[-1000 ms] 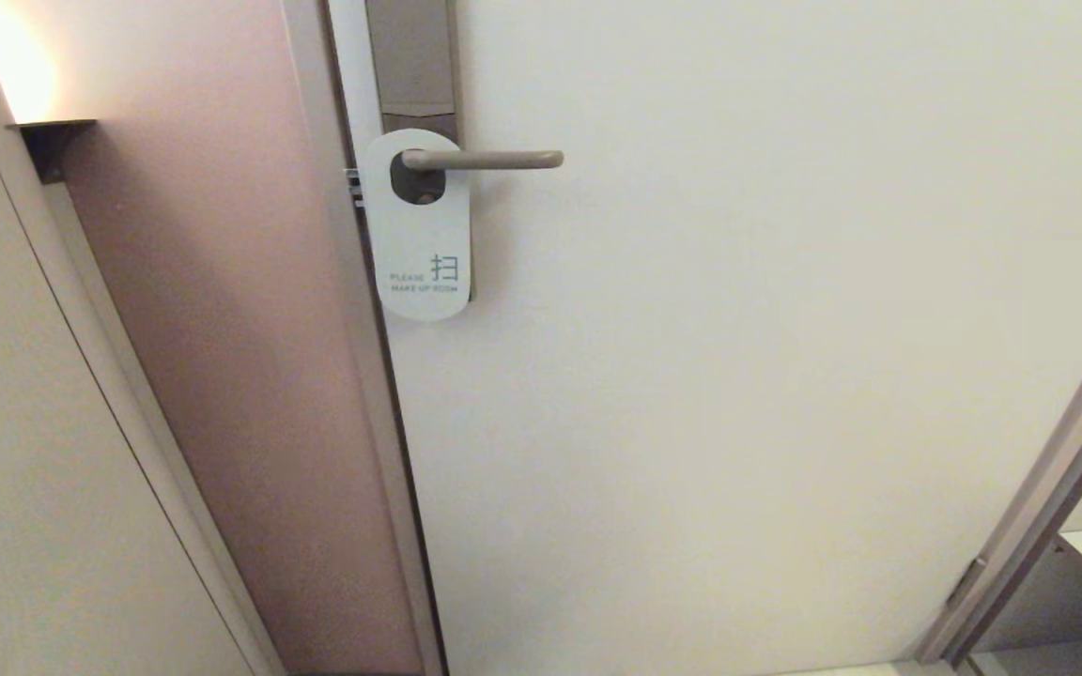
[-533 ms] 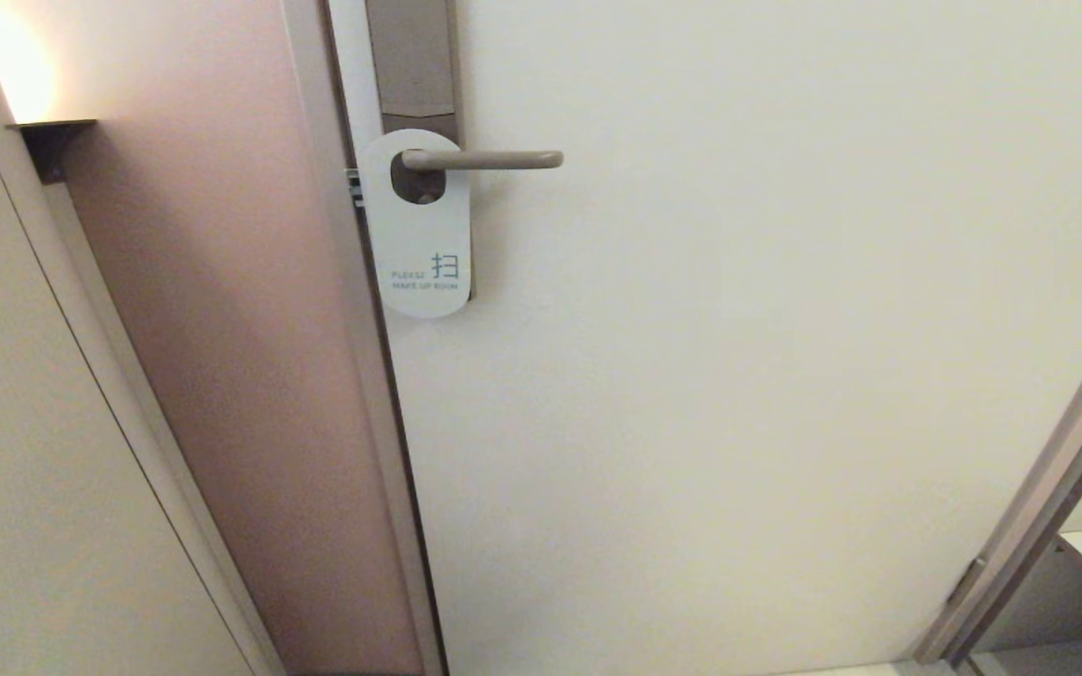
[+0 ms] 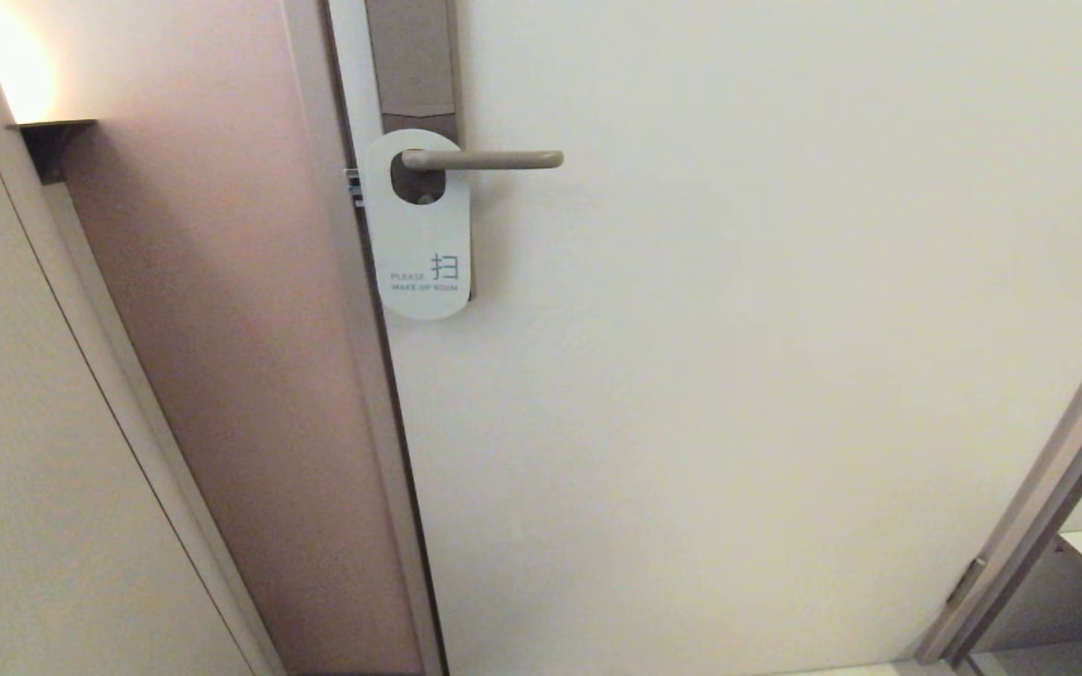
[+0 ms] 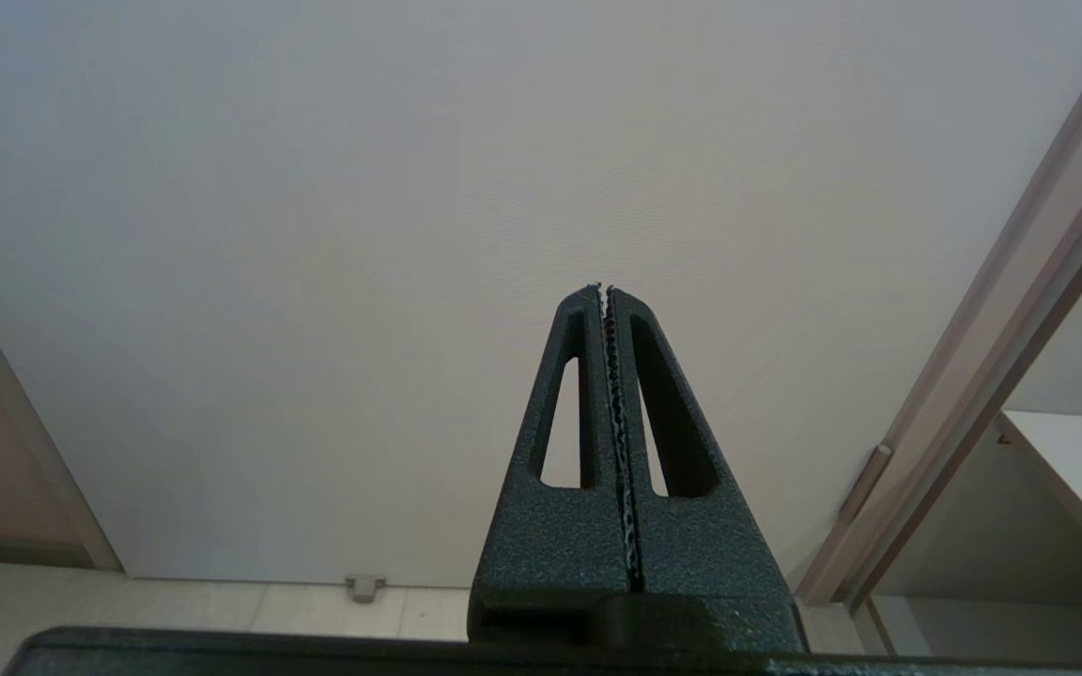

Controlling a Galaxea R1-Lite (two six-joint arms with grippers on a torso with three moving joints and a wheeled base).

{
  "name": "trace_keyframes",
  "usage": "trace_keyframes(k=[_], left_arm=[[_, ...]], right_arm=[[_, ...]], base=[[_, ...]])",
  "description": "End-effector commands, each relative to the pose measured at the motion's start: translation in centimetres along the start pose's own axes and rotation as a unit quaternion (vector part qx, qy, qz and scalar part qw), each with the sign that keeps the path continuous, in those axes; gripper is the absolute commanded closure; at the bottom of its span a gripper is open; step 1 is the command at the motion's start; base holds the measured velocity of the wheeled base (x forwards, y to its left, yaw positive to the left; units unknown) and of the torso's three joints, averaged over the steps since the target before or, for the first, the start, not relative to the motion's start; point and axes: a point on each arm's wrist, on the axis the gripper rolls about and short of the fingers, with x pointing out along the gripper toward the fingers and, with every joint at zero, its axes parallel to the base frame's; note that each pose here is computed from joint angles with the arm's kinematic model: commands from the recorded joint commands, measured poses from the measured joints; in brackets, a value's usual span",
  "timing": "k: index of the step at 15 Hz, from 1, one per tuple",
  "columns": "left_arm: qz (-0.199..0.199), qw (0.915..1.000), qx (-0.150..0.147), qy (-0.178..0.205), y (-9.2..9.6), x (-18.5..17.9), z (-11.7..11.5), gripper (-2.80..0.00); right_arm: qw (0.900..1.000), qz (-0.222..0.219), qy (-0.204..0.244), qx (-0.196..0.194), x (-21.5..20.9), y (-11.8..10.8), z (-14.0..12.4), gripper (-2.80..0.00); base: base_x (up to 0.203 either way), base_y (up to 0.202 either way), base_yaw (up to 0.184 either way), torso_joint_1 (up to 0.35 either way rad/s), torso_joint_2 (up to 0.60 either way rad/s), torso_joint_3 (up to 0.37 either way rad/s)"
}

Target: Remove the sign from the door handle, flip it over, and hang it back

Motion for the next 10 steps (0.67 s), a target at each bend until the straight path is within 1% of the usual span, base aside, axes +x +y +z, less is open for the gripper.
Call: trace_keyframes(k=[1, 5, 7, 10], left_arm=[[0.001, 1.0000, 0.000, 0.000, 0.00, 0.00, 0.01, 0.00], [0.001, 1.0000, 0.000, 0.000, 0.00, 0.00, 0.01, 0.00], [0.001, 1.0000, 0.000, 0.000, 0.00, 0.00, 0.01, 0.00], [0.001, 1.0000, 0.000, 0.000, 0.00, 0.00, 0.01, 0.00]], right_arm=[[1.000, 0.000, 0.000, 0.000, 0.00, 0.00, 0.00, 0.00], [1.000, -0.001, 0.000, 0.001, 0.00, 0.00, 0.00, 0.00], [1.000, -0.004, 0.000, 0.009, 0.00, -0.02, 0.01, 0.00], [1.000, -0.004, -0.001, 0.011, 0.00, -0.02, 0.01, 0.00]], base=[[0.000, 0.000, 0.000, 0.000, 0.00, 0.000], [0.000, 0.000, 0.000, 0.000, 0.00, 0.000], [0.000, 0.000, 0.000, 0.000, 0.00, 0.000], [0.000, 0.000, 0.000, 0.000, 0.00, 0.000]])
